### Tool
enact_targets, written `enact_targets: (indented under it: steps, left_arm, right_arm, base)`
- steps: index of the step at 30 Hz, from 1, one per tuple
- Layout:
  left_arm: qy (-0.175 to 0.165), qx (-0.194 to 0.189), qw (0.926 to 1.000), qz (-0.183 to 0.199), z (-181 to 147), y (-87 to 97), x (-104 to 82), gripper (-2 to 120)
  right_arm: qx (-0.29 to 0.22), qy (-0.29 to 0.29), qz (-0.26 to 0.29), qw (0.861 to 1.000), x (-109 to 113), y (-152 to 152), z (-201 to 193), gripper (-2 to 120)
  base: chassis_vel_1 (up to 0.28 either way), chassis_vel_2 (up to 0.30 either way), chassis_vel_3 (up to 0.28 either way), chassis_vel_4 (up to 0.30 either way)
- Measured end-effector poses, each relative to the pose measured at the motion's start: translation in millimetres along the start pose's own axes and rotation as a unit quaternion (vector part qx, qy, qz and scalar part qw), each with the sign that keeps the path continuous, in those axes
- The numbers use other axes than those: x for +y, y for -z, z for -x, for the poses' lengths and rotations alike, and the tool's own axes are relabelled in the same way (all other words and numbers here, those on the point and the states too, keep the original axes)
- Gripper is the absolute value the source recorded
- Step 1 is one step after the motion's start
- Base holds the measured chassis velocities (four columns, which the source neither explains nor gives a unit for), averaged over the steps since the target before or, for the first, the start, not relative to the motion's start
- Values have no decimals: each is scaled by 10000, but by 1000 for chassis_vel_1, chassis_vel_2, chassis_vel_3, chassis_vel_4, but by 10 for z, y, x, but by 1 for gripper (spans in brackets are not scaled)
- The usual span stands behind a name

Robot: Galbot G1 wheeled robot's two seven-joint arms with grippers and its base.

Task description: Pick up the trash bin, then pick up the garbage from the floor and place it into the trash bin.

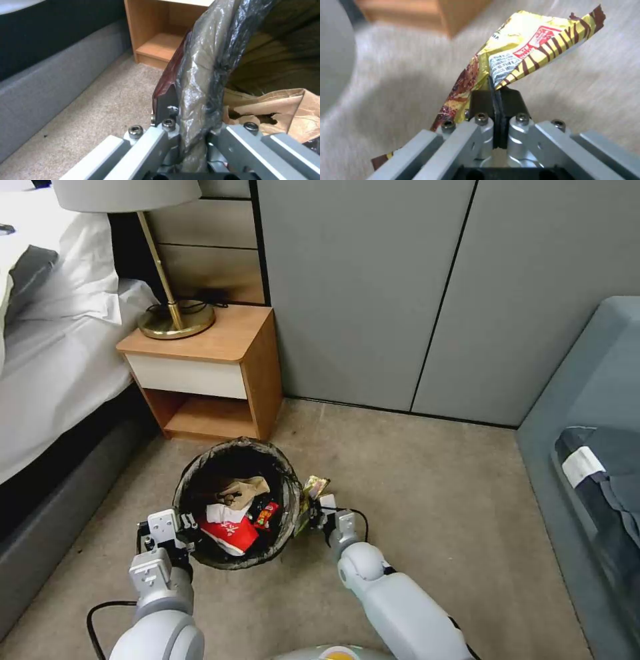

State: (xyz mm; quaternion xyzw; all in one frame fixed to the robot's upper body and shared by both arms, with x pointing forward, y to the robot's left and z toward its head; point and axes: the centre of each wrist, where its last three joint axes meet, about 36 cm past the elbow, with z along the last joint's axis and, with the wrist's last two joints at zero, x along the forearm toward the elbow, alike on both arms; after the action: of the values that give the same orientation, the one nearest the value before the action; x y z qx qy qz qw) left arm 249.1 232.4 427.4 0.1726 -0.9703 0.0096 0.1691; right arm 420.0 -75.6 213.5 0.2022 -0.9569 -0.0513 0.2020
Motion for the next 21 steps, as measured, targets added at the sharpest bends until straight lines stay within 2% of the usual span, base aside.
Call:
enact_targets:
  steps: [2, 3, 5, 6, 7, 8, 9, 10, 12, 13, 14, 16, 17, 19, 21]
  left_arm:
    - [-18, 7, 10000, -5, 13, -3, 3, 0]
    - [-18, 7, 10000, -5, 13, -3, 3, 0]
    - [-23, 19, 10000, 1, 17, -10, 6, 0]
    - [-32, 34, 10000, 5, 18, -18, 3, 0]
    - [-32, 34, 10000, 5, 18, -18, 3, 0]
    - [-35, 38, 10000, 5, 18, -20, 1, 0]
    - [-42, 47, 10000, 6, 18, -25, -2, 0]
    - [-42, 47, 10000, 6, 18, -25, -2, 0]
    - [-61, 71, 10000, 11, 11, -39, -11, 0]
    - [-61, 71, 10000, 11, 11, -39, -11, 0]
    - [-65, 79, 9999, 16, 6, -43, -12, 0]
    - [-67, 92, 9999, 28, 0, -50, -11, 0]
    - [-67, 92, 9999, 28, 0, -50, -11, 0]
    - [-71, 100, 9999, 38, -6, -55, -13, 0]
    - [-73, 101, 9999, 42, -8, -56, -15, 0]
  right_arm:
    - [-658, -34, -23, 9978, -63, 310, -171, 0]
    - [-658, -34, -23, 9978, -63, 310, -171, 0]
    - [-1114, -45, -94, 9937, -122, 530, -272, 0]
    - [-1586, 23, -123, 9873, -149, 784, -380, 0]
    - [-1586, 23, -123, 9873, -149, 784, -380, 0]
    - [-1728, 53, -135, 9848, -151, 859, -411, 0]
    - [-2093, 138, -191, 9776, -160, 1038, -485, 0]
    - [-2093, 138, -191, 9776, -160, 1038, -485, 0]
    - [-3132, 527, -509, 9469, -140, 1545, -730, 0]
    - [-3132, 527, -509, 9469, -140, 1545, -730, 0]
    - [-3582, 788, -617, 9283, -99, 1781, -883, 0]
    - [-4025, 1270, -635, 9043, -7, 1999, -1116, 0]
    - [-4025, 1270, -635, 9043, -7, 1999, -1116, 0]
    - [-4200, 1730, -614, 8887, 126, 2058, -1342, 0]
    - [-4207, 1906, -590, 8850, 204, 2035, -1442, 0]
  base:
    - [0, 0, 0, 0]
    - [0, 0, 0, 0]
    - [0, 0, 0, 0]
    - [0, 0, 0, 0]
    - [0, 0, 0, 0]
    - [0, 0, 0, 0]
    - [0, 0, 0, 0]
    - [0, 0, 0, 0]
    - [0, 0, 0, 0]
    - [0, 0, 0, 0]
    - [0, 0, 0, 0]
    - [0, 0, 0, 0]
    - [0, 0, 0, 0]
    - [0, 0, 0, 0]
    - [0, 0, 0, 0]
